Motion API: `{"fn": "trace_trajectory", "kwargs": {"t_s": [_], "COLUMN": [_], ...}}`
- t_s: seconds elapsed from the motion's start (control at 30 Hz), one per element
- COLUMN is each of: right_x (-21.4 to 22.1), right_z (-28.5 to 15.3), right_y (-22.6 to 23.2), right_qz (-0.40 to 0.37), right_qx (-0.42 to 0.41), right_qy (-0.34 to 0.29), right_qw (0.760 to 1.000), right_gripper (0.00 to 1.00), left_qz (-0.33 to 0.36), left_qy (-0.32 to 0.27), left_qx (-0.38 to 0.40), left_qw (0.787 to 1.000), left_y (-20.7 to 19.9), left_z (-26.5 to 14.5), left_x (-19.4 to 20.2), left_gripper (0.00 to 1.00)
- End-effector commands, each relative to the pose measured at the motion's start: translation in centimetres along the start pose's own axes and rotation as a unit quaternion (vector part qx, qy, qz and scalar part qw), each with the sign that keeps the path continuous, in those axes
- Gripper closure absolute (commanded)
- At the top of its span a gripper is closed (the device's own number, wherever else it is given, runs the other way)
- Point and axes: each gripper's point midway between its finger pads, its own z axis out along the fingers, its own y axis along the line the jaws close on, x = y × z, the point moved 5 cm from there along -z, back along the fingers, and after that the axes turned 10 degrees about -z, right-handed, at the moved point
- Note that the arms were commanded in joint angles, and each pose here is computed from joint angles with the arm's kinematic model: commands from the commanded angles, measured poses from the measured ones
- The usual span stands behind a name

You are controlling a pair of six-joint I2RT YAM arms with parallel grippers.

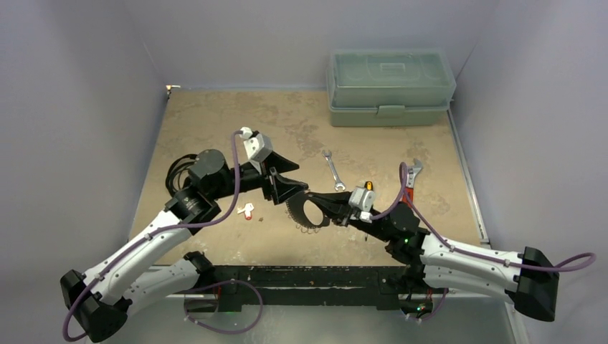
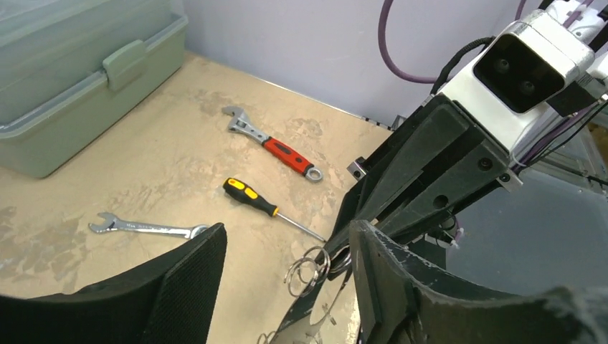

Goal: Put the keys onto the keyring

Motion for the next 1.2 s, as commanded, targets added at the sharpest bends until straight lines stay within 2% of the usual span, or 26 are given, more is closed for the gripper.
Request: {"fn": "trace_trajectory", "kwargs": {"t_s": [0.0,0.07,0.2,0.33,0.5,0.87,1.17], "right_x": [-2.1,-2.0,-2.1,-2.7,-3.5,-3.3,-2.9], "right_z": [0.8,0.7,0.4,0.2,0.1,0.1,0.3], "right_y": [-1.0,-1.0,-0.5,0.3,0.9,1.4,1.2], "right_qz": [-0.019,-0.021,-0.023,-0.021,-0.014,-0.009,-0.012], "right_qx": [0.003,-0.001,-0.028,-0.077,-0.116,-0.137,-0.129], "right_qy": [0.007,0.014,0.034,0.053,0.066,0.073,0.082], "right_qw": [1.0,1.0,0.999,0.995,0.991,0.988,0.988], "right_gripper": [1.0,1.0,1.0,1.0,1.0,1.0,1.0], "left_qz": [0.067,0.094,0.141,0.214,0.279,0.265,0.248], "left_qy": [0.034,0.047,0.04,0.023,0.032,0.032,0.052], "left_qx": [-0.023,-0.008,0.037,0.098,0.138,0.176,0.198], "left_qw": [0.997,0.994,0.989,0.972,0.95,0.948,0.947], "left_y": [-0.5,-0.9,-1.6,-2.8,-2.9,-2.4,-2.4], "left_z": [-1.4,-1.8,-2.5,-3.6,-3.7,-1.9,-1.7], "left_x": [-1.1,-1.2,-0.1,0.7,1.9,2.6,3.9], "left_gripper": [0.35,0.34,0.4,0.42,0.44,0.68,0.66]}}
